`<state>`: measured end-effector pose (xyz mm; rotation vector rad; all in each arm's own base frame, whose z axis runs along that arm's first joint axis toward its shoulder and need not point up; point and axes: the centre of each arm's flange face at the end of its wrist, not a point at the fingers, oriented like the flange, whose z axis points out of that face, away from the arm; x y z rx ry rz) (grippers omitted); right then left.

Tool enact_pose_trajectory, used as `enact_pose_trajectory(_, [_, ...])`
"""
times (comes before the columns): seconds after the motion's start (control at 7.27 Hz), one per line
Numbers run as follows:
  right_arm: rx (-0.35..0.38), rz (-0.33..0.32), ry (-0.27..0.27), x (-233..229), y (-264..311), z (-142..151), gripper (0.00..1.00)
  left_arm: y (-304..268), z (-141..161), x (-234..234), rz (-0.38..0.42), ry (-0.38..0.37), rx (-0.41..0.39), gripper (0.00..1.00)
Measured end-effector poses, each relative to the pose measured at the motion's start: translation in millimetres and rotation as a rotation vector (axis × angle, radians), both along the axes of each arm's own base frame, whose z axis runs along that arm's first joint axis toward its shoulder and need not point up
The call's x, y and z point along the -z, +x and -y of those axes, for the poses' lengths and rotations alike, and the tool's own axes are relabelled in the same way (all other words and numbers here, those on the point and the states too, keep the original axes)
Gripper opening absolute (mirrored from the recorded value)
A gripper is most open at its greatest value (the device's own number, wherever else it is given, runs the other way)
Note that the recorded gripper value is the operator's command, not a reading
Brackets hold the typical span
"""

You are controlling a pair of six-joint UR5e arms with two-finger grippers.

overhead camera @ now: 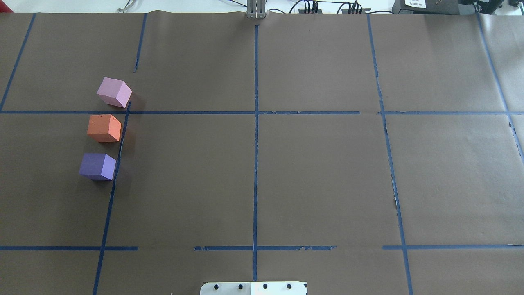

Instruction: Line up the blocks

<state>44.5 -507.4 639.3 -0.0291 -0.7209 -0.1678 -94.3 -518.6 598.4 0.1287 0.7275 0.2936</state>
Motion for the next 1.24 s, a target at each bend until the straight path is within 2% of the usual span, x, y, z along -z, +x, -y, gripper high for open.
enact_pose_trajectory(0.28, [-0.001,0.000,-0.001,-0.1,0.0,0.0,1.00,-37.0,-65.7,-84.6,-0.005,0.012,0.005,1.00])
enact_pose_trajectory(0.41, [-0.001,0.000,-0.001,-0.1,0.0,0.0,1.00,-39.1,-86.5,-105.3,-0.008,-0.014,0.028,1.00])
enact_pose_trajectory(0.55, [0.000,0.000,-0.001,-0.1,0.0,0.0,1.00,-39.2,-94.7,-111.8,-0.009,-0.042,0.059,1.00])
enact_pose_trajectory(0.96, [-0.001,0.000,-0.001,0.0,0.0,0.0,1.00,-31.7,-82.2,-79.3,-0.005,-0.093,0.174,1.00])
enact_pose_trajectory(1.24, [-0.001,0.000,-0.001,0.1,0.0,0.0,1.00,-0.6,-68.8,-46.8,-0.005,-0.111,0.196,1.00])
